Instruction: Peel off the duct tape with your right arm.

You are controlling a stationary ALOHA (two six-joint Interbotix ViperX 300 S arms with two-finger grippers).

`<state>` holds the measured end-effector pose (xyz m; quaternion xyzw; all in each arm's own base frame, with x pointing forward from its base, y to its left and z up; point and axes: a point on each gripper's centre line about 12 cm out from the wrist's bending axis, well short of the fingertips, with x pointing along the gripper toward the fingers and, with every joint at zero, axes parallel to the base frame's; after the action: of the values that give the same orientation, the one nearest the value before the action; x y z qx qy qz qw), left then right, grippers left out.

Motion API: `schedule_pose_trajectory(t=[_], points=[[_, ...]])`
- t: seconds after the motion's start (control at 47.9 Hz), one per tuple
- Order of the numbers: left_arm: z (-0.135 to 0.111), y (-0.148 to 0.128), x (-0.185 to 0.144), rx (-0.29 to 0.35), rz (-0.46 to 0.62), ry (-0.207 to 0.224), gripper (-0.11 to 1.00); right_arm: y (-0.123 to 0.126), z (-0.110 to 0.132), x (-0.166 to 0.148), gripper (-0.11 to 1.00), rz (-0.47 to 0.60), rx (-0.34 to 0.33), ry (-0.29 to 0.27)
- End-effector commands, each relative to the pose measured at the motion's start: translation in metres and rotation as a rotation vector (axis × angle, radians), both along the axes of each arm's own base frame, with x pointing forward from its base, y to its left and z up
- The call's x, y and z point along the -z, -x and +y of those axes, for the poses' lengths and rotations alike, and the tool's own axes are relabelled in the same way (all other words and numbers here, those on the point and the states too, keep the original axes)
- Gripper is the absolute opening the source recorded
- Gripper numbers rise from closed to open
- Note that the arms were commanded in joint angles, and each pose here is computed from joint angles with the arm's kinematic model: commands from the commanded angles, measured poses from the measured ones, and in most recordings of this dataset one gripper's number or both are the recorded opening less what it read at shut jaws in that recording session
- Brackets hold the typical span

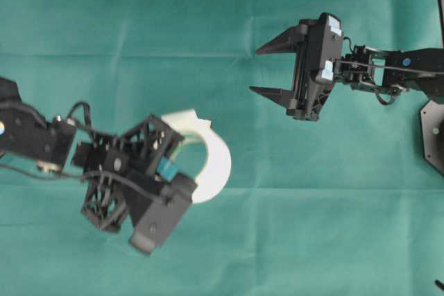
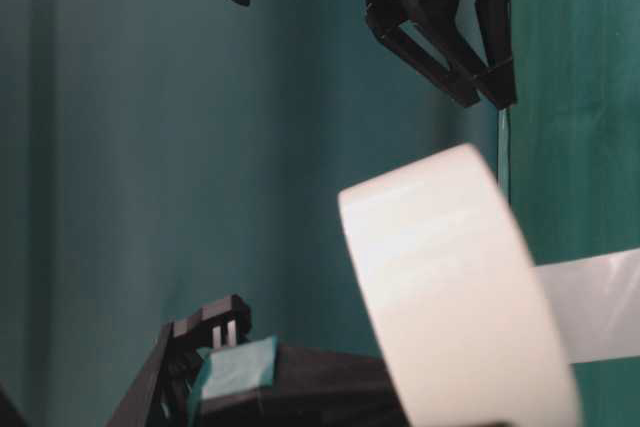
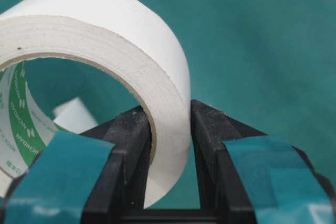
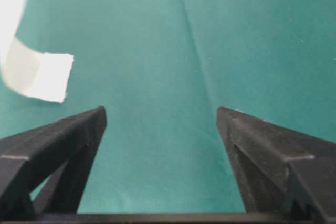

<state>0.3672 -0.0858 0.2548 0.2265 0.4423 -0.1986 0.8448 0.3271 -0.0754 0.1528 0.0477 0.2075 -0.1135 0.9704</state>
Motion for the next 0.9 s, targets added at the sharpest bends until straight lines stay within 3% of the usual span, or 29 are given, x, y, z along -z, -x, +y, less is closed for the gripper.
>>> schedule_pose_trajectory(t=[0.0,0.397,0.564,0.877], points=[[0.023,0.003,-0.026,-0.047,-0.061,0.001,0.20,-0.002,0.002,-0.005,0.75,-0.017,-0.006,0.001],[0.108,0.017,-0.061,-0.172,-0.164,-0.083,0.20,-0.002,0.009,-0.003,0.75,-0.012,-0.026,-0.002],[0.147,0.025,-0.074,-0.254,-0.207,-0.121,0.20,-0.002,0.011,-0.003,0.75,-0.015,-0.029,-0.003],[0.193,0.036,-0.067,-0.356,-0.199,-0.162,0.20,0.001,0.014,0.000,0.75,-0.006,-0.037,-0.005]])
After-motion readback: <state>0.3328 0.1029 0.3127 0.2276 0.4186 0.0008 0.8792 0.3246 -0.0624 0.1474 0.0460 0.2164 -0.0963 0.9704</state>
